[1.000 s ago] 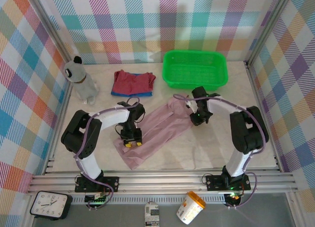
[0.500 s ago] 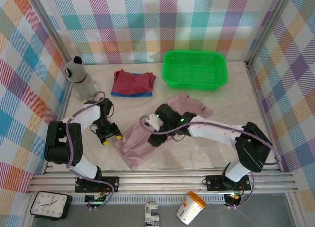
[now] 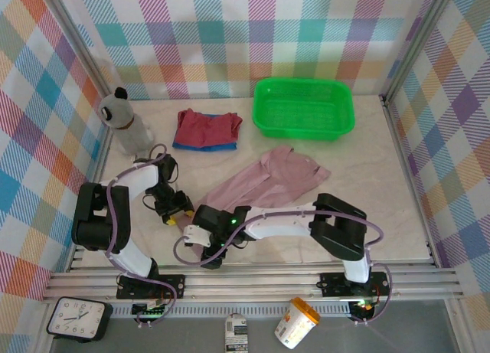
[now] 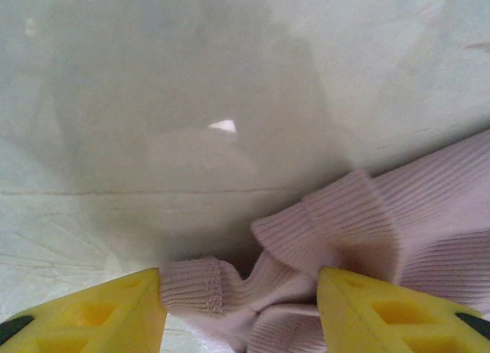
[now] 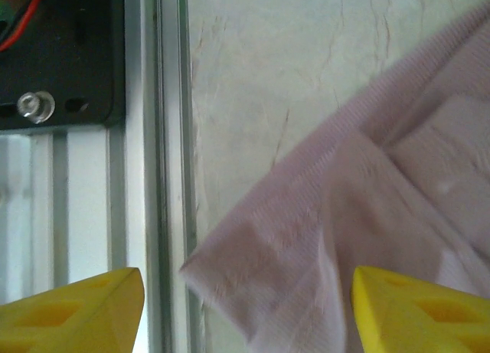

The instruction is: Fold and stack the tank tops

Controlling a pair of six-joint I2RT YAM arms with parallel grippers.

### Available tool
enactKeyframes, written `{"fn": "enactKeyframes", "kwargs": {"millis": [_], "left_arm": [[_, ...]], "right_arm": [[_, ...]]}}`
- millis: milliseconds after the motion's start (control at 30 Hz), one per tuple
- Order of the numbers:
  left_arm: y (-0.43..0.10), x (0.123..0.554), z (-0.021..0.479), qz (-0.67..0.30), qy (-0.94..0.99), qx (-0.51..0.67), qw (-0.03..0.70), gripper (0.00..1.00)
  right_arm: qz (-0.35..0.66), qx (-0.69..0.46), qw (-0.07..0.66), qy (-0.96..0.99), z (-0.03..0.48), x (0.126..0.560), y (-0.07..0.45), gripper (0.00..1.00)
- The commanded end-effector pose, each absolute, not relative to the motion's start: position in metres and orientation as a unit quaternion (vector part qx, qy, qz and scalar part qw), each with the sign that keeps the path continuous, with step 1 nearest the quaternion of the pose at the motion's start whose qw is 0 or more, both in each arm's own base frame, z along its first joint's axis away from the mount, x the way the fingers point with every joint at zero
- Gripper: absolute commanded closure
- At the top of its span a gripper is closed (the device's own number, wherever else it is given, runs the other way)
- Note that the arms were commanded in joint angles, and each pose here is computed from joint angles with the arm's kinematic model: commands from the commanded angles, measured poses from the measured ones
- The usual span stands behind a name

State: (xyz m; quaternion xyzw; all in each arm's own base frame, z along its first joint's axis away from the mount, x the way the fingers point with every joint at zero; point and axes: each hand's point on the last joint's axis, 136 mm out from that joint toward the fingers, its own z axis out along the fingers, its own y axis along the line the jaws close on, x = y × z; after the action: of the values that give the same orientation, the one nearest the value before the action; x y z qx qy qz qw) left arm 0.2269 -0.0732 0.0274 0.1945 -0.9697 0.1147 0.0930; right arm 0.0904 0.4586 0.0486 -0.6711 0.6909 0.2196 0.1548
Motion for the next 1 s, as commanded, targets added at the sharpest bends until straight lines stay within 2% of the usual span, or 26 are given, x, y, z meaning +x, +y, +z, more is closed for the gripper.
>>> {"fn": "enactKeyframes", "kwargs": {"millis": [0, 233, 300, 400, 500, 567, 667, 800, 967], "left_arm": [[-0.074, 0.231, 0.028, 0.120, -0.970, 0.185, 0.099, 0.46], [-0.084, 0.226, 0.013, 0.144, -0.964, 0.184, 0.128, 0.48], [-0.086, 0.223, 0.009, 0.145, -0.963, 0.181, 0.137, 0.52], [-0.085, 0.219, 0.002, 0.141, -0.962, 0.180, 0.145, 0.64], [-0.088, 0.220, 0.002, 0.147, -0.962, 0.178, 0.149, 0.75], [-0.082, 0.223, 0.009, 0.132, -0.966, 0.172, 0.141, 0.86], [-0.074, 0.228, 0.025, 0.111, -0.972, 0.166, 0.124, 0.97], [-0.078, 0.234, 0.045, 0.122, -0.972, 0.162, 0.115, 1.00], [-0.092, 0.247, 0.074, 0.151, -0.971, 0.162, 0.094, 1.00]], "right_arm": [[0.191, -0.695, 0.174, 0.671, 0.038, 0.099, 0.473, 0.29], [0.144, -0.724, 0.139, 0.660, 0.003, 0.094, 0.463, 0.32], [0.126, -0.729, 0.126, 0.660, -0.008, 0.096, 0.459, 0.37], [0.112, -0.729, 0.128, 0.663, -0.010, 0.102, 0.458, 0.48], [0.123, -0.721, 0.134, 0.669, 0.000, 0.103, 0.463, 0.65], [0.137, -0.711, 0.139, 0.675, 0.009, 0.106, 0.467, 0.76], [0.154, -0.708, 0.149, 0.673, 0.024, 0.106, 0.476, 0.86], [0.194, -0.682, 0.163, 0.686, 0.052, 0.112, 0.485, 0.93], [0.242, -0.633, 0.169, 0.716, 0.087, 0.127, 0.472, 0.93]]}}
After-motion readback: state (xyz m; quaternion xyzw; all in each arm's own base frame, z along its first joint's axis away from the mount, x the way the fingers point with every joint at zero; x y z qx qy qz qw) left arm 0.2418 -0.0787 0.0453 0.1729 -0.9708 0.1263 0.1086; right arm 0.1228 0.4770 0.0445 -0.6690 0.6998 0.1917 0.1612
